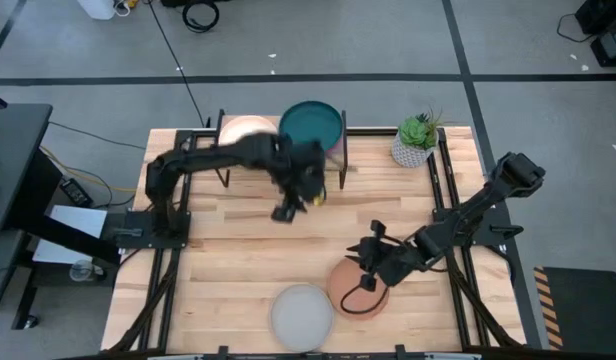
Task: Place and stack plates onto a shelf
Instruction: Stack the gray plate on top of the light orange plate on the shelf, then stack the brown plate on top of the gray plate on the shelf
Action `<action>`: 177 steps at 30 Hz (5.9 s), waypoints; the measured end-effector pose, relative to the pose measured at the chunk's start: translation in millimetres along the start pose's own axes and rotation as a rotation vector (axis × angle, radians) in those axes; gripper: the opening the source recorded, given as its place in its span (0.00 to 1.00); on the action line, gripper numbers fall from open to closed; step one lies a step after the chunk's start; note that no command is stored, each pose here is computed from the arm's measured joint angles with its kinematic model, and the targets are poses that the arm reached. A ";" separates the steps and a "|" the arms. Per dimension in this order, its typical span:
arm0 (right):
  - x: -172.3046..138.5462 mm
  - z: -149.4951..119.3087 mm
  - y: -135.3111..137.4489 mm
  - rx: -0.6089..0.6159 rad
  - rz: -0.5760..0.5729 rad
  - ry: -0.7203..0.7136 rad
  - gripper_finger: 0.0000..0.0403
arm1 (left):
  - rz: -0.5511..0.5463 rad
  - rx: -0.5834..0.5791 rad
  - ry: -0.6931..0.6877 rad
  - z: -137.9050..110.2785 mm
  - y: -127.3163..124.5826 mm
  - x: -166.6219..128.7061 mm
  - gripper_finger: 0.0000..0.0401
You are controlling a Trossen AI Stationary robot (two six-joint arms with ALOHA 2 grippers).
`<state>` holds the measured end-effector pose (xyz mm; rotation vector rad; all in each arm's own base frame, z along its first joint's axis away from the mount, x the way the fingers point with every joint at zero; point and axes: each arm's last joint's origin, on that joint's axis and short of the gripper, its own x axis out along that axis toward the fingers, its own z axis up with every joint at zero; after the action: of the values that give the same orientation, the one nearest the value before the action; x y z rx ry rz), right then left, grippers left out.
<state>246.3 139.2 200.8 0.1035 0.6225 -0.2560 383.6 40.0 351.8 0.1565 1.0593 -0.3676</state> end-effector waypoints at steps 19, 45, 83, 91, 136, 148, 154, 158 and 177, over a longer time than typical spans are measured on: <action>-25.0 6.7 3.4 0.154 -0.025 -0.124 0.23 | -0.042 -0.018 0.063 -65.5 -121.6 154.5 0.36; -16.5 11.7 0.4 0.130 0.024 -0.091 0.23 | 0.120 -0.298 -0.042 -75.5 -209.4 174.4 0.36; -17.8 14.2 3.5 0.091 0.049 -0.116 0.23 | 0.286 -0.324 -0.060 -84.3 -214.1 214.4 0.18; -17.8 14.1 3.6 0.090 0.052 -0.113 0.23 | 0.301 -0.248 0.015 -87.4 -209.0 198.8 0.04; -12.2 20.8 -2.3 0.096 0.036 -0.134 0.23 | 0.693 -0.978 -0.094 -235.1 112.7 -102.5 0.05; -12.2 20.8 -2.3 0.108 0.037 -0.134 0.23 | 0.717 -0.935 -0.103 -214.1 102.1 -141.4 0.05; -12.3 20.8 -2.2 0.119 0.038 -0.134 0.23 | 0.740 -0.975 0.004 -222.1 96.9 -145.3 0.05; -12.4 20.7 -2.1 0.122 0.039 -0.133 0.23 | 0.738 -0.986 0.013 -225.3 100.4 -142.5 0.06; -12.4 20.5 -1.7 0.110 0.054 -0.124 0.23 | 0.718 -0.896 0.041 -222.3 120.0 -127.9 0.35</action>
<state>247.7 136.6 224.6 0.2086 0.4816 -0.2426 189.6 246.2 349.6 -0.2619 1.0474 0.7638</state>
